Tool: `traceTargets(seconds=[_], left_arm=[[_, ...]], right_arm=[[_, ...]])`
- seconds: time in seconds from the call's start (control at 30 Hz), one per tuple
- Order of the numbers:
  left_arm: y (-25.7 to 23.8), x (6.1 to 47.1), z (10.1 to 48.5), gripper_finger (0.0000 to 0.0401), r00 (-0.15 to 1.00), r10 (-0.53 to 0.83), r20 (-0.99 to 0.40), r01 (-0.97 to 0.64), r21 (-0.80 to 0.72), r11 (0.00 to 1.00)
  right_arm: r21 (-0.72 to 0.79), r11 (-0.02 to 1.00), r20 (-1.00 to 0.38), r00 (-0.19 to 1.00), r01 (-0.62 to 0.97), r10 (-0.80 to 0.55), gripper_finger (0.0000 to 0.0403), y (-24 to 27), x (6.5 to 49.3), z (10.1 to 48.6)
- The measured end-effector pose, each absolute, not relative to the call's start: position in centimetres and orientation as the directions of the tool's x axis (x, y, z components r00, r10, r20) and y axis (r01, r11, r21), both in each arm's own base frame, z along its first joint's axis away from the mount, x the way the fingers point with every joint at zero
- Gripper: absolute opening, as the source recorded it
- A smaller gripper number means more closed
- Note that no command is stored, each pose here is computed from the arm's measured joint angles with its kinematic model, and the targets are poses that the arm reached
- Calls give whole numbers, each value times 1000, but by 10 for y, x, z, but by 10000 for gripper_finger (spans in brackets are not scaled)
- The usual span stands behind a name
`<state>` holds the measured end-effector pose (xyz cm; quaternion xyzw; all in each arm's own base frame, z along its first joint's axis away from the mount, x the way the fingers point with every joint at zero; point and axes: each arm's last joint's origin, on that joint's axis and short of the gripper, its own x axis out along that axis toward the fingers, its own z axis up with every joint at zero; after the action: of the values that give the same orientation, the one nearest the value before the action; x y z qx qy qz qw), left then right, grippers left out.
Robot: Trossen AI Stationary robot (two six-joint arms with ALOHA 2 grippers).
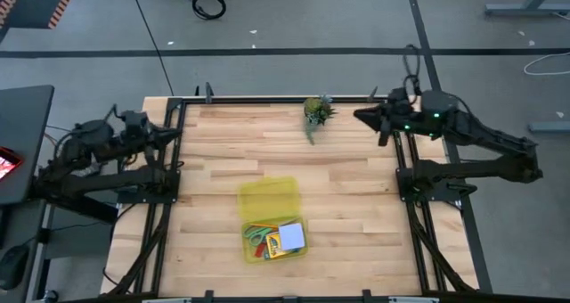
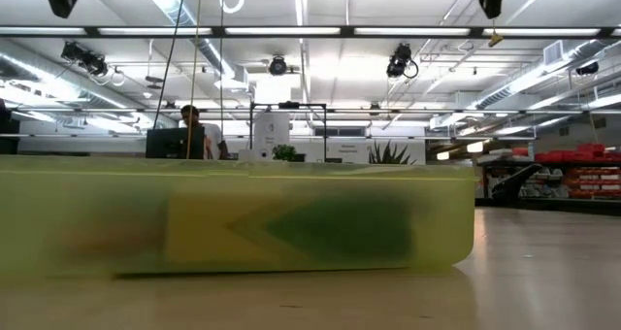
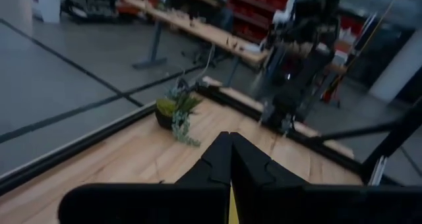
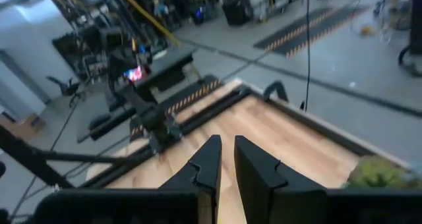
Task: Pack school essentials
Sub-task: Return to Home Position
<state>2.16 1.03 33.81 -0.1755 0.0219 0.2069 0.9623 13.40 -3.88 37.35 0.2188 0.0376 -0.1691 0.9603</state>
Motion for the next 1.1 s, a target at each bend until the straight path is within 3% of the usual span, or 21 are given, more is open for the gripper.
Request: traceTargets(seconds=[0.5, 0.67, 0.9, 1.1], left_arm=[[4, -16, 339, 4, 901, 427, 79, -364, -398, 842], [2, -22, 351, 3, 885, 409, 223, -300, -398, 867], [-1, -27, 369, 4, 851, 332, 406, -229, -283, 931], [-1, -25, 366, 4, 874, 314, 372, -259, -190, 947]], right_arm=[[404, 845, -7, 925, 349, -379, 45, -27, 83, 386], [383, 864, 79, 921, 326, -382, 34, -22, 66, 395], [265, 890, 153, 895, 371, -418, 18, -18, 46, 404], [72, 910, 183, 892, 407, -413, 11, -15, 37, 406]])
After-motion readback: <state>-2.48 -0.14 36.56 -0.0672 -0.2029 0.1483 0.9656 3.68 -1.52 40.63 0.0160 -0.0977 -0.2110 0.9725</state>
